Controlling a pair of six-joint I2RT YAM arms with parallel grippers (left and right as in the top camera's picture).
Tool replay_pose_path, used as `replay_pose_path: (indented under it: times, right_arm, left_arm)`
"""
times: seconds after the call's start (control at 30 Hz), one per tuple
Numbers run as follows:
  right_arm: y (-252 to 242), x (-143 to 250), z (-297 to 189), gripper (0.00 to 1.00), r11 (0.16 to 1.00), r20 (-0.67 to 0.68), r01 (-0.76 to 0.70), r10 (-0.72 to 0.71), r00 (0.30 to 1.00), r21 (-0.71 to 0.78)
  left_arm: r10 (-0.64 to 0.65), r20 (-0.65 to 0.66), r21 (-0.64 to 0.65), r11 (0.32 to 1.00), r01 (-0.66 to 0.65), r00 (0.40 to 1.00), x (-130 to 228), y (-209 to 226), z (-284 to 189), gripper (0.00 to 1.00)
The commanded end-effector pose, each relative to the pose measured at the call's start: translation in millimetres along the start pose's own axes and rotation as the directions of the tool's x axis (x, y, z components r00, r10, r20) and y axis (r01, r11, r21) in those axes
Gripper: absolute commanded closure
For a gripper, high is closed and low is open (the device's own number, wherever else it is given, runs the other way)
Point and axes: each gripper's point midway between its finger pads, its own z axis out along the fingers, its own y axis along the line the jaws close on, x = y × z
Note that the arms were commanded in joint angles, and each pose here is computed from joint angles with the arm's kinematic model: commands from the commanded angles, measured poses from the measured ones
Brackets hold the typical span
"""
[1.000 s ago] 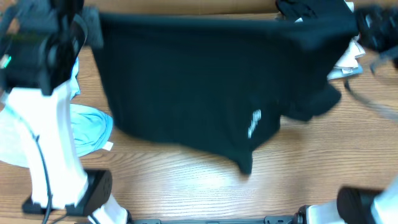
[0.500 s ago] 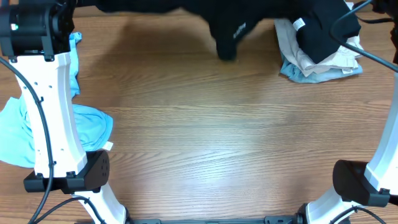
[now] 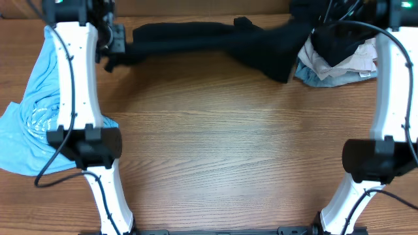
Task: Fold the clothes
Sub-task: 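Swing the held shirt forward and lay it flat on the table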
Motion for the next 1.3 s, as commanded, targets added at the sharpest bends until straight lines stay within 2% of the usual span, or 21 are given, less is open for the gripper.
replay_pose_path:
  times: [0.0, 0.2, 0.4, 0.67, 0.83, 0.9, 1.0, 1.07, 1.27]
  right_arm:
    - [-5.6, 8.8, -12.0, 0.96, 1.000, -0.015, 0.000, 0.000, 1.000, 0.021]
    - [-25.5, 42.9, -21.6, 0.96, 0.988, -0.127, -0.048, 0.067, 0.990, 0.145]
    - [-26.6, 74.0, -40.7, 0.96, 0.980, -0.207, -0.070, 0.109, 0.972, 0.187]
    - [-35.3, 123.6, -72.9, 0.96, 0.959, -0.173, -0.108, 0.157, 0.972, 0.263]
    - [-37.9, 171.1, -89.5, 0.96, 0.959, -0.112, -0.126, 0.158, 0.981, 0.252]
    - [-41.9, 194.8, -93.4, 0.96, 0.956, -0.112, -0.138, 0.172, 0.979, 0.260]
    - [-51.8, 228.8, -96.0, 0.96, 0.944, -0.131, -0.155, 0.201, 0.971, 0.292]
    - [-58.9, 253.0, -96.3, 0.96, 0.932, -0.147, -0.178, 0.234, 0.961, 0.315]
    - [-66.7, 289.6, -95.7, 0.96, 0.914, -0.184, -0.219, 0.294, 0.938, 0.343]
  left_arm:
    - [-0.013, -0.022, 0.038, 0.999, 0.014, 1.000, 4.7, 0.4, 1.1, 0.96]
    - [-0.014, -0.021, 0.137, 0.990, 0.017, 1.000, 14.6, -16.2, -15.5, 0.96]
    - [-0.011, -0.128, 0.095, 0.995, 0.023, 0.992, 67.6, -10.0, -25.5, 0.96]
    - [-0.034, -0.163, 0.074, 0.996, 0.047, 0.986, 129.1, -4.7, -31.8, 0.96]
    - [-0.083, -0.172, 0.076, 0.992, 0.097, 0.982, 173.5, -5.2, -30.0, 0.96]
    - [-0.092, -0.186, 0.121, 0.986, 0.116, 0.978, 192.0, -13.3, -26.9, 0.96]
    - [-0.096, -0.227, 0.170, 0.976, 0.136, 0.969, 218.9, -22.5, -20.6, 0.96]
    - [-0.117, -0.276, 0.153, 0.975, 0.164, 0.954, 243.3, -21.6, -12.1, 0.96]
    - [-0.141, -0.374, 0.122, 0.973, 0.199, 0.917, 286.7, -20.9, 7.5, 0.96]
